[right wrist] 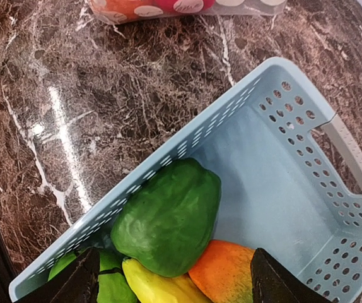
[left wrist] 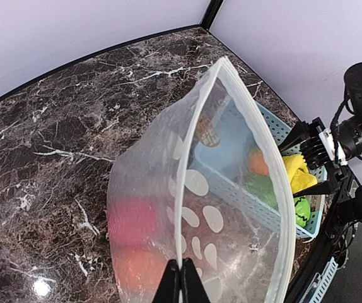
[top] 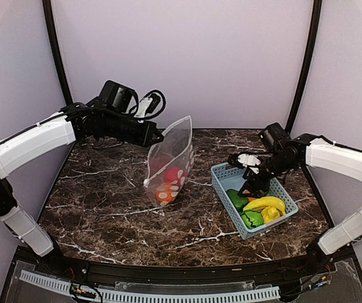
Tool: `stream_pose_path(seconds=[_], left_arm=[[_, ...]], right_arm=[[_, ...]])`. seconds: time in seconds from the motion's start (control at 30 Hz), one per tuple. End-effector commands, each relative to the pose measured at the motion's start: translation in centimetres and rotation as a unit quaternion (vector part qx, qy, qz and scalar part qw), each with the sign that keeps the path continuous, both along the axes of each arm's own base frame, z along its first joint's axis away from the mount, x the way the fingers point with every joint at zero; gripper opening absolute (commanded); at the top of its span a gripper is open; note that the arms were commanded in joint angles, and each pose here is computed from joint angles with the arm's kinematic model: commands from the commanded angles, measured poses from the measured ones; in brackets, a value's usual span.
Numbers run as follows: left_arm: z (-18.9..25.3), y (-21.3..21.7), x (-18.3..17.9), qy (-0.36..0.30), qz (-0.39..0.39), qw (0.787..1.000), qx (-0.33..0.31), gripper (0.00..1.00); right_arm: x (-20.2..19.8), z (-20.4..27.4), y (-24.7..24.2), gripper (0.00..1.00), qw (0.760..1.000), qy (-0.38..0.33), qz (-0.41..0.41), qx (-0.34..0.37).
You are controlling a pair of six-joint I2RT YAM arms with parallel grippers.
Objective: Place the food in the zip-top bag and seal the zipper
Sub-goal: Pick up the fake vegetable from the bin.
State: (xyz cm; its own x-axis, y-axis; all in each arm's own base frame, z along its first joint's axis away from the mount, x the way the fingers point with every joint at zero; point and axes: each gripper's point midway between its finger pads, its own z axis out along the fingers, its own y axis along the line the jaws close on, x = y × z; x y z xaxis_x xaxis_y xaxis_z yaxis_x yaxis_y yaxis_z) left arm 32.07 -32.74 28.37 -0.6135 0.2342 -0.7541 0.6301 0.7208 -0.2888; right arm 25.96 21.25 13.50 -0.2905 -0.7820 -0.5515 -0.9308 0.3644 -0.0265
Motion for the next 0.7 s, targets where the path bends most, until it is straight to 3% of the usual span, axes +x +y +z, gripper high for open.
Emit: stream_pose_path(seconds=[0.0,0.67], left_arm=[[1.0,0.5,-0.9,-0.009,-0.002,1.0,-0.007,0.01],[0.2,0.4,-0.9,-0.001,-0.004,1.0,-0.005,0.01]], right_arm=[[-0.2,-1.4,0.0,0.79,0.999,0.035,-0.009,-0.006],[0.5,-5.6,0.2,0.83,0.993,0.104,-0.023,-0.045]])
